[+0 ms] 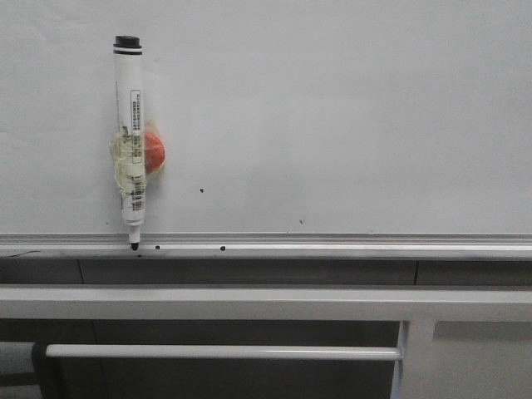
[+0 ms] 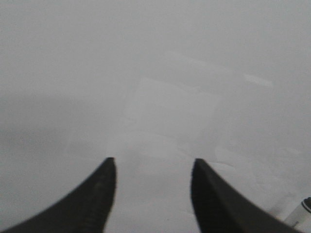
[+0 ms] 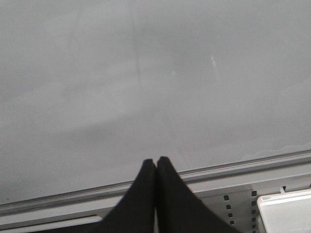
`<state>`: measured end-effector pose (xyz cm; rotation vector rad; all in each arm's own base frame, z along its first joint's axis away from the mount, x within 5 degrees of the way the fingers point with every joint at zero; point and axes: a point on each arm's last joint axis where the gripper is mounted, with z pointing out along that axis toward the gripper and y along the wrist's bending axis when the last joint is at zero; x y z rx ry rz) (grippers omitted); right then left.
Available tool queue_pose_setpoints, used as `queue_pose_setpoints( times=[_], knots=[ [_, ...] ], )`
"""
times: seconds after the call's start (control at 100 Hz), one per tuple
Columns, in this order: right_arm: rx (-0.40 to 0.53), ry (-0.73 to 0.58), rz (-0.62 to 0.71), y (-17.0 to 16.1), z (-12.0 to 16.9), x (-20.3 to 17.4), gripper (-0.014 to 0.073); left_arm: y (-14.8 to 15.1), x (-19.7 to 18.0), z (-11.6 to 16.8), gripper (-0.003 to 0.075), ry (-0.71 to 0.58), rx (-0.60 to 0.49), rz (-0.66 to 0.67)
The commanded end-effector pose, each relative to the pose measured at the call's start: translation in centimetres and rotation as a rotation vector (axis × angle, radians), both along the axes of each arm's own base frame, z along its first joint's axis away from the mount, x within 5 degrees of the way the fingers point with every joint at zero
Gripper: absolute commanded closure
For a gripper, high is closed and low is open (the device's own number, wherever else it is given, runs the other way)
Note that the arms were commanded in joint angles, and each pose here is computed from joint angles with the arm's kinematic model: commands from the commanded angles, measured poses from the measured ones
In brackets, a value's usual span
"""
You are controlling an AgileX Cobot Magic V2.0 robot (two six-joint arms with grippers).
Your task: Write number 1 on whiteboard
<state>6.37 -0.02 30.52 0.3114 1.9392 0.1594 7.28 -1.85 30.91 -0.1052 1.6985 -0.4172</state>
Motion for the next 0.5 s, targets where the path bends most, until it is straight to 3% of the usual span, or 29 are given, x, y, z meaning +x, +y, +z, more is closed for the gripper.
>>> queue_pose_setpoints(
  times=[0.0, 0.06, 0.2, 0.49],
  knots=[
    [0.003, -0.108, -0.005, 0.0, 1.8, 0.4, 0.0648, 0.1, 0.3, 1.3, 0.0151, -0.078, -0.091, 0.014],
    [0.014, -0.134, -0.004, 0.0, 2.0, 0.5, 0.0648, 0.2, 0.5, 0.8, 0.0099, -0.075, -0.090, 0.025],
    [0.012, -0.160, -0.008, -0.1, 2.2, 0.6, 0.0648, 0.1, 1.0, -0.4, 0.0102, -0.037, -0.146, 0.031],
    [0.020, -0.094, 0.004, 0.1, 1.7, 0.4, 0.0648, -0.8, 0.7, -0.4, 0.0176, -0.093, 0.097, -0.101]
  ],
)
